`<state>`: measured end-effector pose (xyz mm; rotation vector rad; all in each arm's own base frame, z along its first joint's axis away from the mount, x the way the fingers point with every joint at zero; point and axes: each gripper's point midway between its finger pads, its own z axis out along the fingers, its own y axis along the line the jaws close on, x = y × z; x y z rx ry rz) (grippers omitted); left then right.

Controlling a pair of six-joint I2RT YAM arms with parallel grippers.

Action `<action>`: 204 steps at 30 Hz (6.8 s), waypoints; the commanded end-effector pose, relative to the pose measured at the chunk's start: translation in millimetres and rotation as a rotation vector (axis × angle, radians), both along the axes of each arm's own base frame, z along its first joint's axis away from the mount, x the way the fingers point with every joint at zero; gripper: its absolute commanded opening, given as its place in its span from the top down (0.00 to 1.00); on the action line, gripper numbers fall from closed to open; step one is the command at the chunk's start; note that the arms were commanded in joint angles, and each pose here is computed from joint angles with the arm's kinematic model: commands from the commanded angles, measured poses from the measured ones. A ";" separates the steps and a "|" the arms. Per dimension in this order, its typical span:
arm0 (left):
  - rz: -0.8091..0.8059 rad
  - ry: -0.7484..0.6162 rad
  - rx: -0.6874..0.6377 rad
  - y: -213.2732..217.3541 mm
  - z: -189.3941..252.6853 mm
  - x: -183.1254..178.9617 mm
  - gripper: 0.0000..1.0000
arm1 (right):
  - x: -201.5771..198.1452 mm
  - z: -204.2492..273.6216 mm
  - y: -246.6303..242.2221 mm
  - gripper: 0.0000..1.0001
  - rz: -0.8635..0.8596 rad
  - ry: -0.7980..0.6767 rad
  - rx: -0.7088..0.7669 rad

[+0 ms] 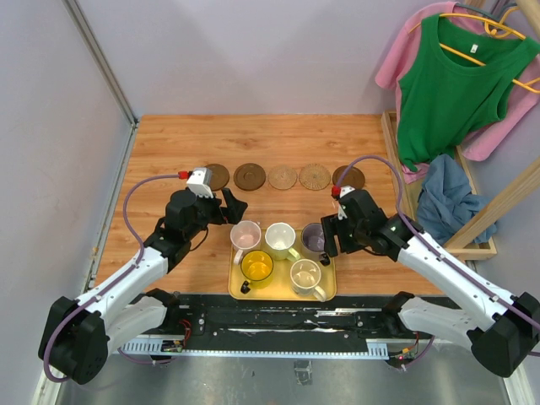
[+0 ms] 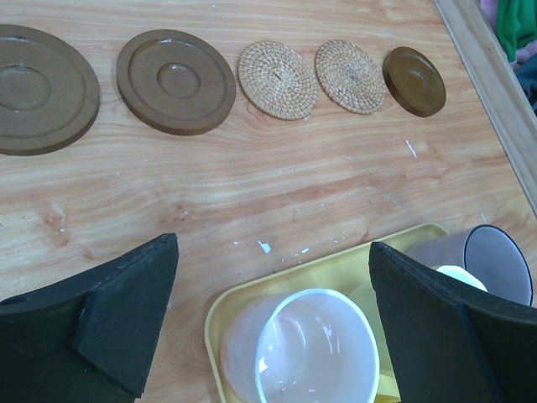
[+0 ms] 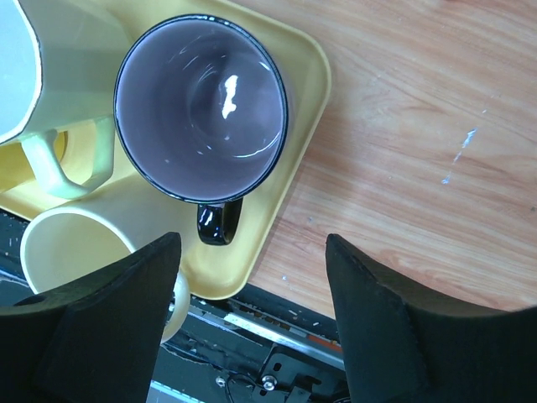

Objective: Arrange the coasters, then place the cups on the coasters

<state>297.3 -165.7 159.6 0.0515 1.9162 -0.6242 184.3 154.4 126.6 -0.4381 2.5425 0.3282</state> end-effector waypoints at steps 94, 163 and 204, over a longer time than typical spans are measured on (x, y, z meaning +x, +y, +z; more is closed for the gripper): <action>-0.004 -0.020 -0.030 -6.2 2.0 3.2 0.00 | 108.6 40.7 -17.2 0.99 -0.275 -0.254 -0.321; 0.033 0.011 0.005 -10.2 1.7 28.3 0.00 | 250.7 -53.1 -88.6 0.99 -0.373 -0.033 -0.151; 0.035 0.025 0.001 -11.1 -3.6 28.8 0.00 | 230.3 -67.2 -90.1 0.95 -0.397 0.060 -0.161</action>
